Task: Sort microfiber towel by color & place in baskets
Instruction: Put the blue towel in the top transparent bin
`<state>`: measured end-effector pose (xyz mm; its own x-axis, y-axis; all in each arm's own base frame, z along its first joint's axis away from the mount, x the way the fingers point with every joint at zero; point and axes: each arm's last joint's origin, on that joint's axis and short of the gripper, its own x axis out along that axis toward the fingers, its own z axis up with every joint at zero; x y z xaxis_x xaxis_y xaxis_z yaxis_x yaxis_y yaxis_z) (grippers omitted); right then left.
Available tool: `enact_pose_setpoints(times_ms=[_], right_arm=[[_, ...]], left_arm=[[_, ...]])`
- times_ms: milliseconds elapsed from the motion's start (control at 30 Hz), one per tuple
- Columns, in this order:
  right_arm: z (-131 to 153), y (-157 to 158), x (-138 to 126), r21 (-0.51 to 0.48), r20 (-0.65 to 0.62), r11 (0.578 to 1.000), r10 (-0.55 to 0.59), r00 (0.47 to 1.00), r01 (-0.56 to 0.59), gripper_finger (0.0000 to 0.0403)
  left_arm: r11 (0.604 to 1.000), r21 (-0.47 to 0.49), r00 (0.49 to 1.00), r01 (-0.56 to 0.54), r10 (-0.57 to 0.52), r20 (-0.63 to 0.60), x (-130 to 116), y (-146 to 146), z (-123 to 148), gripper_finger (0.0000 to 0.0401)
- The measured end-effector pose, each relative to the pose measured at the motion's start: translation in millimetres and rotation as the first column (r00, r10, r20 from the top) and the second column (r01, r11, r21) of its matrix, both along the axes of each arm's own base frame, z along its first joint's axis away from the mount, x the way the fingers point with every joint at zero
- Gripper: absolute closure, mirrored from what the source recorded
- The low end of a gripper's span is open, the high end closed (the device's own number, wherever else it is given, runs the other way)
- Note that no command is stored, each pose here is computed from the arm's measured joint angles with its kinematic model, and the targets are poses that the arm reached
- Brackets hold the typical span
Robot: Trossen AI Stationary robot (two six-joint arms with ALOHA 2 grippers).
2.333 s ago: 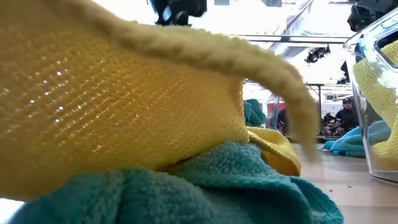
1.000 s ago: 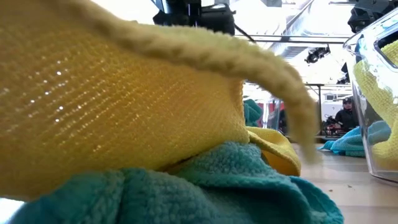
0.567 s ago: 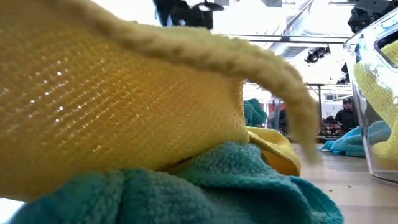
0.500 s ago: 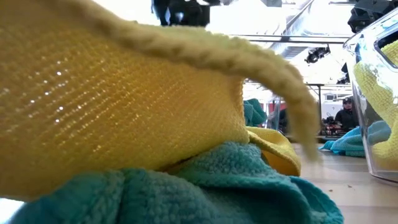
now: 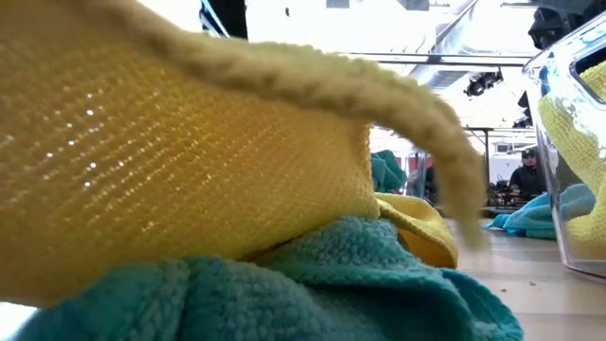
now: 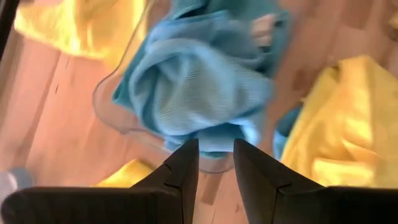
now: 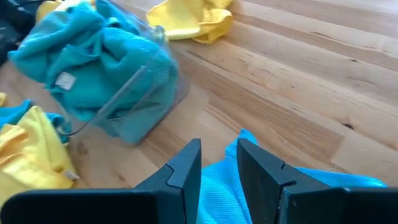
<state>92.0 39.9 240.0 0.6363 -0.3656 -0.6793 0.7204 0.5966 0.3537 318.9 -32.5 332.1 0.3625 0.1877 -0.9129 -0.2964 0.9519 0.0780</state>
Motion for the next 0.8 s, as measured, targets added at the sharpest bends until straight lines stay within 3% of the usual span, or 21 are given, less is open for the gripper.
enact_pose_setpoints(times_ms=[167,333,467,600,800], right_arm=[[4,5,7,-0.012,0.044,0.998,0.066,0.997,-0.065,0.0307],[3,11,15,-0.048,0.033,0.991,0.123,0.992,-0.121,0.0307],[3,18,27,-0.077,-0.009,0.984,0.158,0.987,-0.158,0.0309],[4,23,42,-0.073,-0.14,0.972,0.213,0.967,-0.225,0.0324],[6,22,71,-0.016,-0.359,0.956,0.268,0.894,-0.293,0.0351]], left_arm=[[0.996,0.06,0.998,0.059,-0.061,0.023,-3,-24,1,0.0309],[0.997,0.022,0.995,0.08,-0.081,0.06,-7,-31,-16,0.0309],[0.999,-0.025,0.995,0.041,-0.039,0.088,-27,-29,-34,0.0309],[0.996,-0.082,0.983,-0.019,0.034,0.178,-53,-23,-46,0.0309],[0.982,-0.161,0.937,-0.102,0.15,0.316,-94,-12,-57,0.0309]])
